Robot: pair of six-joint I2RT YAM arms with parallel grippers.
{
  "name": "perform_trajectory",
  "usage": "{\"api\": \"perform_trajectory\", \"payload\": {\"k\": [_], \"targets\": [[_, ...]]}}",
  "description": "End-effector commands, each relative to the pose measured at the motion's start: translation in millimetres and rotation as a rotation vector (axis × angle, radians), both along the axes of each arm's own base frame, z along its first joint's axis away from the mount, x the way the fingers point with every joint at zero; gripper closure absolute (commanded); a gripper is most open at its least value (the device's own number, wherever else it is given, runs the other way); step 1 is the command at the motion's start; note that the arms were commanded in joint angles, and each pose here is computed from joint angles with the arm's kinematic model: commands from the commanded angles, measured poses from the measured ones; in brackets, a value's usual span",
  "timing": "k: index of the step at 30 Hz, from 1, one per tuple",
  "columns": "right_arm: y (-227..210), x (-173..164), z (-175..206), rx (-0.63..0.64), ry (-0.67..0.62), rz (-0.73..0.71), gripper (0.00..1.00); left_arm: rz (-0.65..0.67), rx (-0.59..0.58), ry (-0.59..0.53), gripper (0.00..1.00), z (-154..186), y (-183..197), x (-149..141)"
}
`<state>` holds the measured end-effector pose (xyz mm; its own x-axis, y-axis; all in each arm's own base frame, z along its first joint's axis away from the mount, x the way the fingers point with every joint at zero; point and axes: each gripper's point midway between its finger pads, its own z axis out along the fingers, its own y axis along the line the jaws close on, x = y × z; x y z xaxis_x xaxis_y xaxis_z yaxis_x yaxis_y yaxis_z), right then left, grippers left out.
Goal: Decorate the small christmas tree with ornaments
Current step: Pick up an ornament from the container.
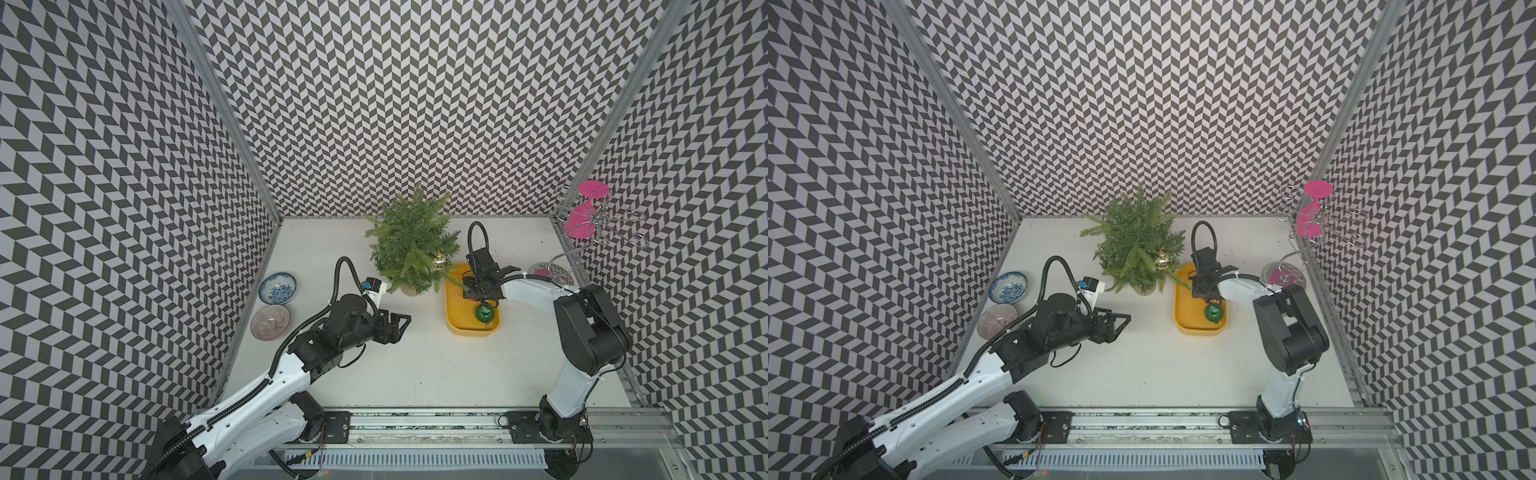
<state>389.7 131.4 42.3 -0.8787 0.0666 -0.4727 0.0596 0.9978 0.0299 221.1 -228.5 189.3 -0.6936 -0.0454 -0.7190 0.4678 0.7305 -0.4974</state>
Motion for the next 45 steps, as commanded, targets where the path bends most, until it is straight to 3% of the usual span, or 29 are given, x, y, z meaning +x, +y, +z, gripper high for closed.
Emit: {"api": "perform_trajectory", "payload": {"k": [1,10,15,29,36,45], "targets": [[3,4,2,0.006,-0.028,0.004,0.38,0.0,-0.009,-0.018,0.18,4,-1,-1],[3,0,11,0.019,-0.041,0.009,0.42,0.015,-0.02,-0.031,0.17,9,2,0],[13,-5,37,0.104,-0.073,0.034,0.42,0.024,-0.034,-0.052,0.17,21,2,2],[25,-38,151,0.437,-0.196,0.108,0.41,0.022,-0.12,-0.144,0.17,77,1,12],[23,-55,226,0.572,-0.365,0.159,0.41,-0.011,-0.19,-0.189,0.18,109,3,16],[49,-68,317,0.709,-0.456,0.311,0.41,-0.051,-0.262,-0.242,0.3,144,4,26]]}}
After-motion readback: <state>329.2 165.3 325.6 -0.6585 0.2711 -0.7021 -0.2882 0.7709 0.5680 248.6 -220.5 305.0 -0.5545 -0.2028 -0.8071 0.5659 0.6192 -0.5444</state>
